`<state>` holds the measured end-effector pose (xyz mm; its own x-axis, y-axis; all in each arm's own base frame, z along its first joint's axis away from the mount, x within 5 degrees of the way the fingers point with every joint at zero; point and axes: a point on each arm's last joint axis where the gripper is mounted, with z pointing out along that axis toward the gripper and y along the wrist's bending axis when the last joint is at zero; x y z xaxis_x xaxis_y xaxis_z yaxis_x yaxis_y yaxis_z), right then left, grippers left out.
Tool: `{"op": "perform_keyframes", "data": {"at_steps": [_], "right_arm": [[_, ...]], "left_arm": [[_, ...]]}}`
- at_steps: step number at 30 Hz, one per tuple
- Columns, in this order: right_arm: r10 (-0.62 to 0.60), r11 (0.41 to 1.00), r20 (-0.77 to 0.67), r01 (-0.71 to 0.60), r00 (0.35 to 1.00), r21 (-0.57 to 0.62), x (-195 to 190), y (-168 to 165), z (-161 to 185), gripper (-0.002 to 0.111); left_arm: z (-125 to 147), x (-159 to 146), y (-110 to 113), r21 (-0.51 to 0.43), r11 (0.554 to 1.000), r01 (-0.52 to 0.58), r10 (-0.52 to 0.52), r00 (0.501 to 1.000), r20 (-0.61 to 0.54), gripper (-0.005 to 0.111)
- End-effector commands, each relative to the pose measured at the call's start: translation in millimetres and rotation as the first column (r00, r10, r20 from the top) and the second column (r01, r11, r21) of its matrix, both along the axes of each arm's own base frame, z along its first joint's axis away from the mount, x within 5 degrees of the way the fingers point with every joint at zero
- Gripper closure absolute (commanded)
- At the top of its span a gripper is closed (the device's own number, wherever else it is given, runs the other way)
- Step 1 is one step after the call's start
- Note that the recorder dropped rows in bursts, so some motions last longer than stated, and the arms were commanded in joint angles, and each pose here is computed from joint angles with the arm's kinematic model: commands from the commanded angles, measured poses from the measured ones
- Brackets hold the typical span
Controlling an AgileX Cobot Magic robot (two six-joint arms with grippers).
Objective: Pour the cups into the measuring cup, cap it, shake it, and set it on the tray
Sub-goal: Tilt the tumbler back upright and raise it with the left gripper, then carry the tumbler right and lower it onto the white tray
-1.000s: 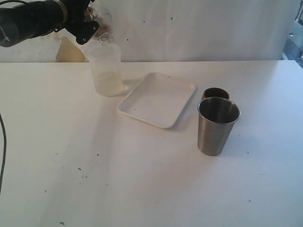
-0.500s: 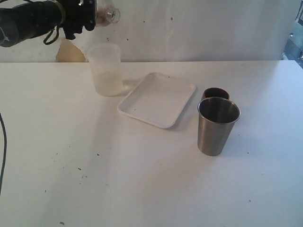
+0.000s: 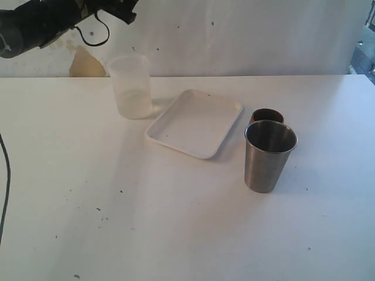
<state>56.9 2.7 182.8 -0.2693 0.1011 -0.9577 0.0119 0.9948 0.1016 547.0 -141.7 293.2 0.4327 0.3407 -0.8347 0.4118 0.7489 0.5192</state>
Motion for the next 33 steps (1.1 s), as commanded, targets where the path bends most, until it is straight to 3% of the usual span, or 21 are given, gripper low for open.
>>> {"op": "perform_keyframes", "data": {"at_steps": [1, 11, 13, 14, 16, 17, 20, 21, 22, 23, 26, 30, 32, 33], "right_arm": [[-0.001, 1.0, 0.014, 0.001, 1.0, -0.006, 0, 0, 0, 0.108], [-0.001, 1.0, 0.014, 0.001, 1.0, -0.006, 0, 0, 0, 0.108], [-0.001, 1.0, 0.014, 0.001, 1.0, -0.006, 0, 0, 0, 0.108], [-0.001, 1.0, 0.014, 0.001, 1.0, -0.006, 0, 0, 0, 0.108], [-0.001, 1.0, 0.014, 0.001, 1.0, -0.006, 0, 0, 0, 0.108], [-0.001, 1.0, 0.014, 0.001, 1.0, -0.006, 0, 0, 0, 0.108], [-0.001, 1.0, 0.014, 0.001, 1.0, -0.006, 0, 0, 0, 0.108], [-0.001, 1.0, 0.014, 0.001, 1.0, -0.006, 0, 0, 0, 0.108], [-0.001, 1.0, 0.014, 0.001, 1.0, -0.006, 0, 0, 0, 0.108], [-0.001, 1.0, 0.014, 0.001, 1.0, -0.006, 0, 0, 0, 0.108], [-0.001, 1.0, 0.014, 0.001, 1.0, -0.006, 0, 0, 0, 0.108], [-0.001, 1.0, 0.014, 0.001, 1.0, -0.006, 0, 0, 0, 0.108], [-0.001, 1.0, 0.014, 0.001, 1.0, -0.006, 0, 0, 0, 0.108], [-0.001, 1.0, 0.014, 0.001, 1.0, -0.006, 0, 0, 0, 0.108]], "left_arm": [[25, -14, -7, -0.088, 0.984, 0.158, -0.147, 0.982, 0.119, 0.107], [26, -16, -8, -0.091, 0.979, 0.183, -0.169, 0.976, 0.138, 0.107], [27, -18, -9, -0.203, 0.948, 0.243, -0.232, 0.97, 0.077, 0.107], [26, -20, -11, -0.289, 0.914, 0.284, -0.289, 0.957, 0.025, 0.107], [24, -23, -15, -0.519, 0.784, 0.34, -0.455, 0.883, -0.11, 0.107], [23, -25, -16, -0.591, 0.732, 0.338, -0.514, 0.844, -0.154, 0.107], [22, -27, -17, -0.801, 0.545, 0.246, -0.679, 0.69, -0.25, 0.107], [20, -27, -18, -0.834, 0.512, 0.205, -0.713, 0.642, -0.28, 0.107], [18, -28, -20, -0.842, 0.508, 0.179, -0.73, 0.608, -0.311, 0.107], [15, -29, -22, -0.827, 0.533, 0.18, -0.73, 0.591, -0.342, 0.107], [3, -38, -39, -0.709, 0.652, 0.268, -0.708, 0.551, -0.442, 0.107], [-15, -55, -74, -0.551, 0.756, 0.353, -0.652, 0.48, -0.587, 0.107], [-20, -61, -88, -0.515, 0.777, 0.362, -0.63, 0.463, -0.623, 0.107], [-23, -60, -90, -0.483, 0.807, 0.339, -0.59, 0.48, -0.649, 0.107]]}}
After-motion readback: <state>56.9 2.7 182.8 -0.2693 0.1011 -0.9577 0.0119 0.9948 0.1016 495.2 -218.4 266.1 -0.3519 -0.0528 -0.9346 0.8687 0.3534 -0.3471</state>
